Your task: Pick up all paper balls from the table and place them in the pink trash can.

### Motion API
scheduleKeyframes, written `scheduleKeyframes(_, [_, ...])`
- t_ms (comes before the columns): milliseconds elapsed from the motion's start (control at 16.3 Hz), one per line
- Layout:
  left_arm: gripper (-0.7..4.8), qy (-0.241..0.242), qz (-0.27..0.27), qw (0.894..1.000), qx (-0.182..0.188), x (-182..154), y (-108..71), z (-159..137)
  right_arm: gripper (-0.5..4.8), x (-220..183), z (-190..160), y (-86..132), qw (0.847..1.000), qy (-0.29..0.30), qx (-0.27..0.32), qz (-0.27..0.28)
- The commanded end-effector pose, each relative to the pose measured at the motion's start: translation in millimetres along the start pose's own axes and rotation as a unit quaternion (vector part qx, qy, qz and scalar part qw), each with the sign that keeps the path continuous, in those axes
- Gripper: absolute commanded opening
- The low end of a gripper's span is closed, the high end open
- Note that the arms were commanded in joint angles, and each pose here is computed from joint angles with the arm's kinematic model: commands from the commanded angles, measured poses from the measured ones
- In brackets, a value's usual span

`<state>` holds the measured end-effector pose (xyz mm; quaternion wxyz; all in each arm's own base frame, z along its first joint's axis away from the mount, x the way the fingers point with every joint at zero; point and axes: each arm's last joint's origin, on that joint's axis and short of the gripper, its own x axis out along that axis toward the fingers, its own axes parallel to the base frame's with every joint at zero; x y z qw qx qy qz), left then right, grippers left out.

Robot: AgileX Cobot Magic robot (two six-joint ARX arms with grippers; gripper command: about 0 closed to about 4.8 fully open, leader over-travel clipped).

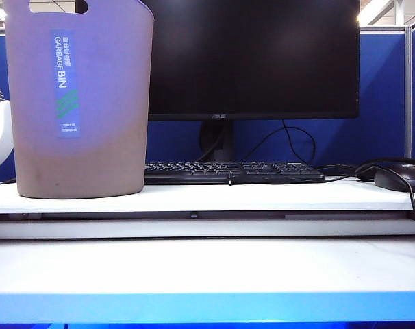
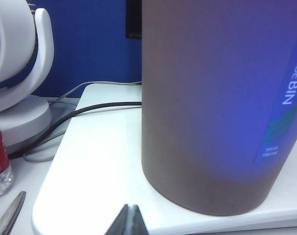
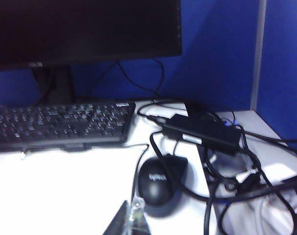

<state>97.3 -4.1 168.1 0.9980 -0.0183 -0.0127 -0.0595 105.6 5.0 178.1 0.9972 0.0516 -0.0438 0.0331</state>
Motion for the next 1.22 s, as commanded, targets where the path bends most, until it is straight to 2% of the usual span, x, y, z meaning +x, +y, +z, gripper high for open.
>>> scheduleKeyframes(61, [-0.05, -0.007, -0.002, 1.000, 0.003, -0.2, -0.2, 1.4, -0.05, 0.0, -4.9, -0.1, 1.000, 0.007, -0.004, 0.000])
scheduleKeyframes(1225, [-0.05, -0.008, -0.002, 1.000, 0.003, -0.2, -0.2, 1.4, -0.05, 0.0, -5.6, -0.1, 1.000, 0.011, -0.012, 0.002])
